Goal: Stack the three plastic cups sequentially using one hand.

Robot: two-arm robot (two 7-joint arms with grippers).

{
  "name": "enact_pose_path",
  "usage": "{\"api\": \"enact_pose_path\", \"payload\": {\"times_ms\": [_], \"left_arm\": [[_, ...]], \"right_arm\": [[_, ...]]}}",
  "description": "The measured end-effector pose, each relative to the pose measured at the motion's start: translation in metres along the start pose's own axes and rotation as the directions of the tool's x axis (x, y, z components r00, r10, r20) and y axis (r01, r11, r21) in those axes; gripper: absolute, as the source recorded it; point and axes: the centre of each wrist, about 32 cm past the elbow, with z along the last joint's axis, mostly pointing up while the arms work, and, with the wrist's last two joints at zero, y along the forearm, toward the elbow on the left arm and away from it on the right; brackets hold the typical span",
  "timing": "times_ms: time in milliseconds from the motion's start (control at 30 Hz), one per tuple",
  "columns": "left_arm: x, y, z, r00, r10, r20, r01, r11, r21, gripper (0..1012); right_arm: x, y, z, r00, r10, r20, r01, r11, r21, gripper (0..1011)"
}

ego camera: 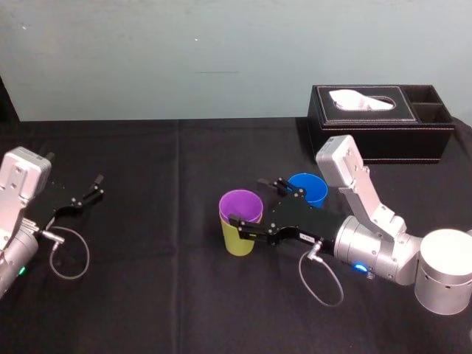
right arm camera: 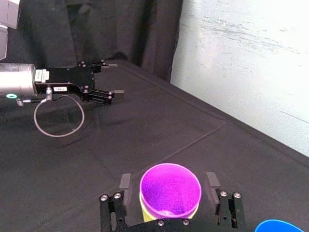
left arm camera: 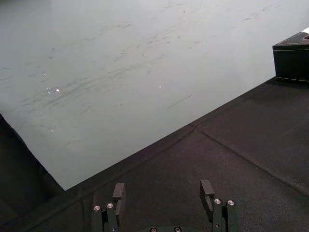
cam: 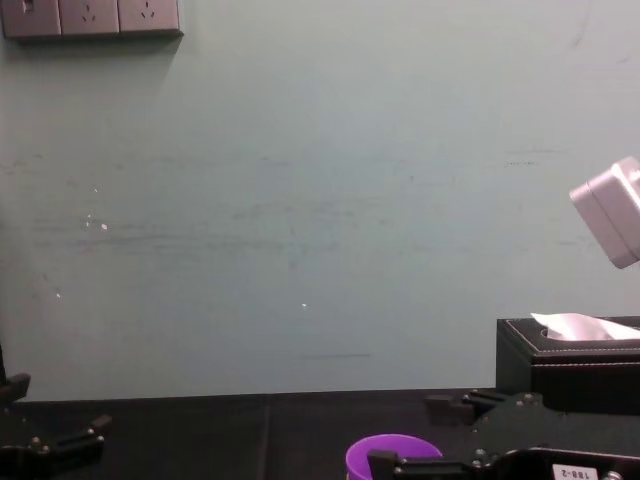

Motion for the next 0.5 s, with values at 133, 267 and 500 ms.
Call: {"api": "enact_pose_path", "payload": {"times_ms": [133, 267, 500], "left_arm": [[0.0, 0.0, 0.0, 1.0, 0.0, 0.0, 0.0, 1.0, 0.0, 1010], [0.0, 0.0, 0.0, 1.0, 0.0, 0.0, 0.0, 1.0, 0.0, 1010], [0.0, 0.0, 0.0, 1.0, 0.0, 0.0, 0.0, 1.0, 0.0, 1010]], "right_arm": [[0.0, 0.0, 0.0001, 1.0, 0.0, 0.0, 0.0, 1.0, 0.0, 1004], [0.0, -0.0001, 0.0002, 1.0, 0.0, 0.001, 0.0, 1.0, 0.0, 1004], [0.0, -0.0001, 0.0003, 1.0, 0.0, 0.001, 0.0, 1.0, 0.0, 1004]]}}
